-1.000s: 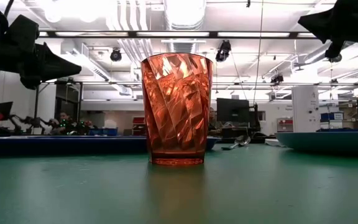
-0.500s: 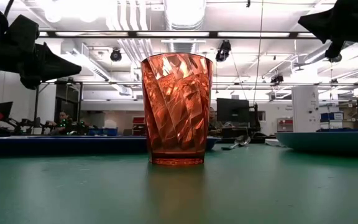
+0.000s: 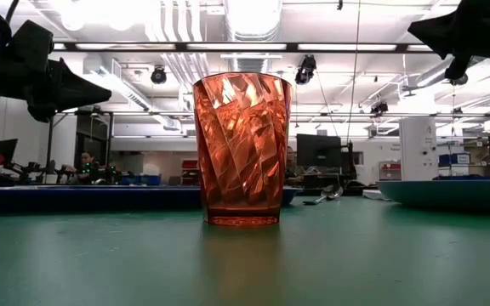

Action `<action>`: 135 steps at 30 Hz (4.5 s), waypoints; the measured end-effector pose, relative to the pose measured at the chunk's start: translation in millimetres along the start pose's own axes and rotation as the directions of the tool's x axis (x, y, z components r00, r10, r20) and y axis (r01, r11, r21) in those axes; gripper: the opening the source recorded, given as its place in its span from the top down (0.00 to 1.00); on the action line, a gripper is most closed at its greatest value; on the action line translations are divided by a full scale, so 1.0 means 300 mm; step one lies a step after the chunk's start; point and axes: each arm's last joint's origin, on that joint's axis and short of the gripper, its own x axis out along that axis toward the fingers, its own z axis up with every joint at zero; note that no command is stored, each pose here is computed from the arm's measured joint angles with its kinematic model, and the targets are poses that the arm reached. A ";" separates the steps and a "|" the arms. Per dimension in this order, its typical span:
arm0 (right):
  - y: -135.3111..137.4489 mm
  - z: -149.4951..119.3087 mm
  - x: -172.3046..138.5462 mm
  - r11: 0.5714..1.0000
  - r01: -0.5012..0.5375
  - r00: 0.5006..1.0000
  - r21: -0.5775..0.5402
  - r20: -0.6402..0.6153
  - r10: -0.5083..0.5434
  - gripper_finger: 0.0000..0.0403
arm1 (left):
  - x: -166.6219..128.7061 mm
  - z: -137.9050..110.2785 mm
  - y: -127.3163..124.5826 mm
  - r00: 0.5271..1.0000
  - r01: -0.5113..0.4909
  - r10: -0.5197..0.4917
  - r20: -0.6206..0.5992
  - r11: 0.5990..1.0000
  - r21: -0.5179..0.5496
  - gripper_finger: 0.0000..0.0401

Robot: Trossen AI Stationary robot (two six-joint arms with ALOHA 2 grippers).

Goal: Pick and place plate/cup/fork/spoon on tray

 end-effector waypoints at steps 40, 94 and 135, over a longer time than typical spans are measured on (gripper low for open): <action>0.000 0.002 0.000 1.000 0.002 1.000 -0.022 0.007 -0.001 0.98 | -0.035 0.180 0.007 0.922 0.157 -0.029 0.386 0.939 -0.305 0.91; -0.002 0.091 0.016 1.000 0.010 0.998 0.005 0.069 -0.010 0.98 | 0.475 0.362 -0.678 0.742 -0.036 -0.151 -0.654 0.964 -0.264 0.91; -0.001 0.092 0.019 0.987 0.013 0.999 -0.159 0.039 -0.007 0.98 | 0.579 0.253 -0.704 0.533 0.229 -0.161 -0.831 0.972 -0.041 0.59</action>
